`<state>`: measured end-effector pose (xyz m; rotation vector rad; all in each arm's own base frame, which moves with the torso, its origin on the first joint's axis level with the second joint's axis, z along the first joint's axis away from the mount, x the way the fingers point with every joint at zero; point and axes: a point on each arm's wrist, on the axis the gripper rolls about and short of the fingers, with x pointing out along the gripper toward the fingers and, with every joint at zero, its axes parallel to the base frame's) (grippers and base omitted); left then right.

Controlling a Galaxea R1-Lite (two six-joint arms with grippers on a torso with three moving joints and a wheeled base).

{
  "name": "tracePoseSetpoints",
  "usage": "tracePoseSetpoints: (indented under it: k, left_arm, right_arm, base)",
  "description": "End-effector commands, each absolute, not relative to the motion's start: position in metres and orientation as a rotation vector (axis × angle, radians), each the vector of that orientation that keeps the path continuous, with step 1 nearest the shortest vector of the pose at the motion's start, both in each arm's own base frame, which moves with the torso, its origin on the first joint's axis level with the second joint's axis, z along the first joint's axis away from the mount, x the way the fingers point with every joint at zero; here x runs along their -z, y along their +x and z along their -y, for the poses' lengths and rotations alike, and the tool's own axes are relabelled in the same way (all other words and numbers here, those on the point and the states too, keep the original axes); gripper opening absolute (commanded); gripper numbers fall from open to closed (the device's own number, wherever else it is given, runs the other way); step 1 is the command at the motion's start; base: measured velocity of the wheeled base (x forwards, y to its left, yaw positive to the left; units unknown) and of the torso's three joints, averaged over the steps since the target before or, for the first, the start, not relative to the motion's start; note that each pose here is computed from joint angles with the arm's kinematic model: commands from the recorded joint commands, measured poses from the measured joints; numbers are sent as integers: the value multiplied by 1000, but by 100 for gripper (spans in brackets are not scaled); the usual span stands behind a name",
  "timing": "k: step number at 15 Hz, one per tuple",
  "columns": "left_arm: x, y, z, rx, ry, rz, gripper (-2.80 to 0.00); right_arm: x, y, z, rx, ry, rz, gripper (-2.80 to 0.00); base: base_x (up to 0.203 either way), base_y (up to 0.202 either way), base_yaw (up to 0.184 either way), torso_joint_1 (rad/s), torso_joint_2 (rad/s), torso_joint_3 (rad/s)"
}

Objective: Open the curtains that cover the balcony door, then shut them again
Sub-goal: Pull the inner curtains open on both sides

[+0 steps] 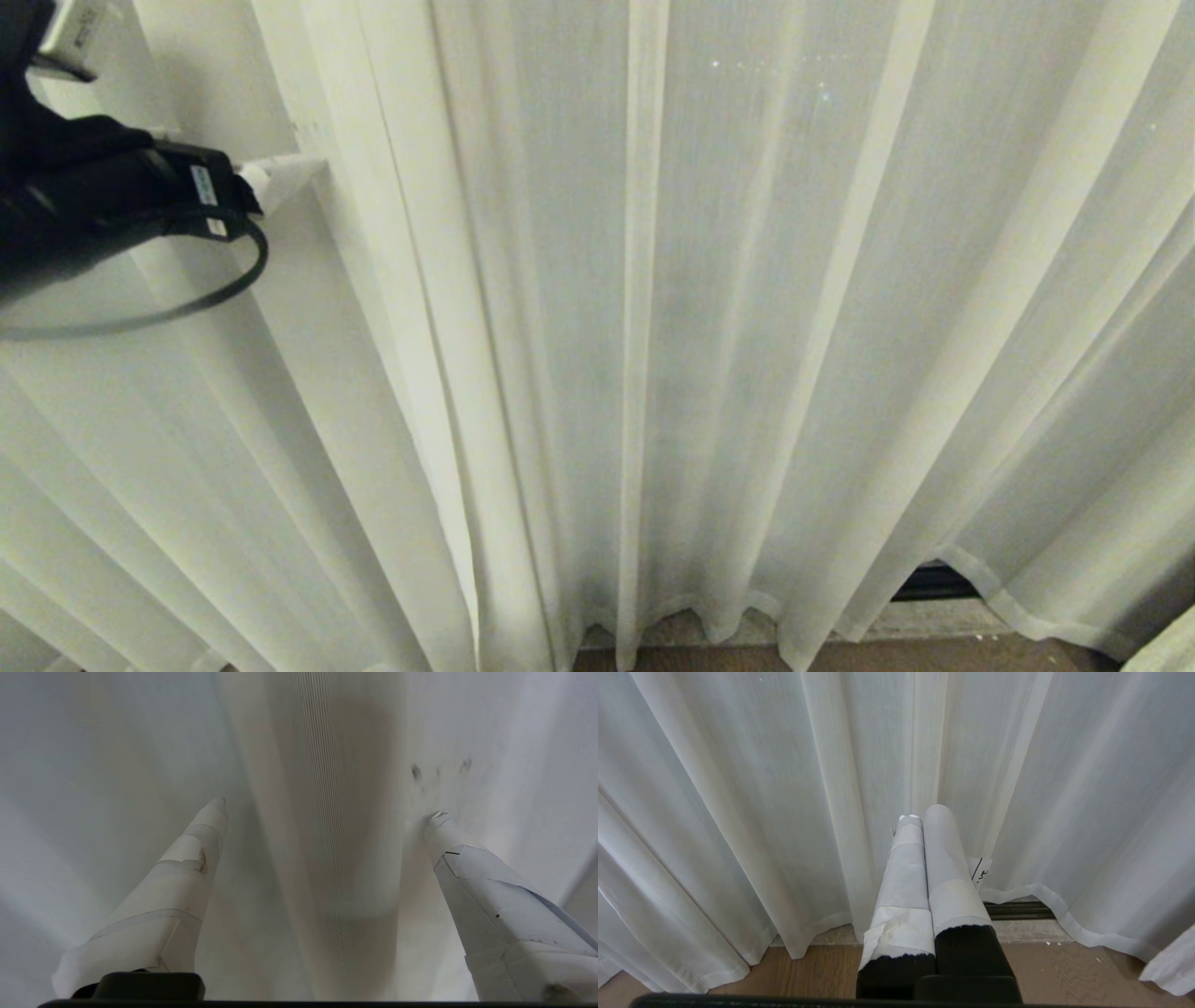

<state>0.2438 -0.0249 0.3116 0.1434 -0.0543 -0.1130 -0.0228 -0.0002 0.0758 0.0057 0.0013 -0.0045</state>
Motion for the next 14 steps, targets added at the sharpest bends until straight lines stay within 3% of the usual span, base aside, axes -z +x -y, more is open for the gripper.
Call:
tracePoseSetpoints:
  k: [1, 6, 12, 13, 14]
  left_arm:
    - [-306, 271, 27, 114, 146, 30, 0]
    - [-310, 314, 27, 99, 148, 82, 0]
    - [-305, 330, 28, 102, 150, 72, 0]
    - [-304, 330, 28, 108, 154, 71, -280]
    - [-304, 330, 29, 123, 158, 72, -280]
  right_arm:
    - [-76, -23, 0, 4, 6, -2, -280]
    - [-76, -23, 0, 4, 6, -2, -280]
    - [-76, -23, 0, 5, 6, -2, -280]
    - [-76, -23, 0, 3, 6, -2, -280]
    - [-76, -23, 0, 3, 6, -2, -280]
  base:
    - [0, 0, 0, 0, 0, 0]
    - [0, 0, 0, 0, 0, 0]
    - [0, 0, 0, 0, 0, 0]
    - [0, 0, 0, 0, 0, 0]
    - [0, 0, 0, 0, 0, 0]
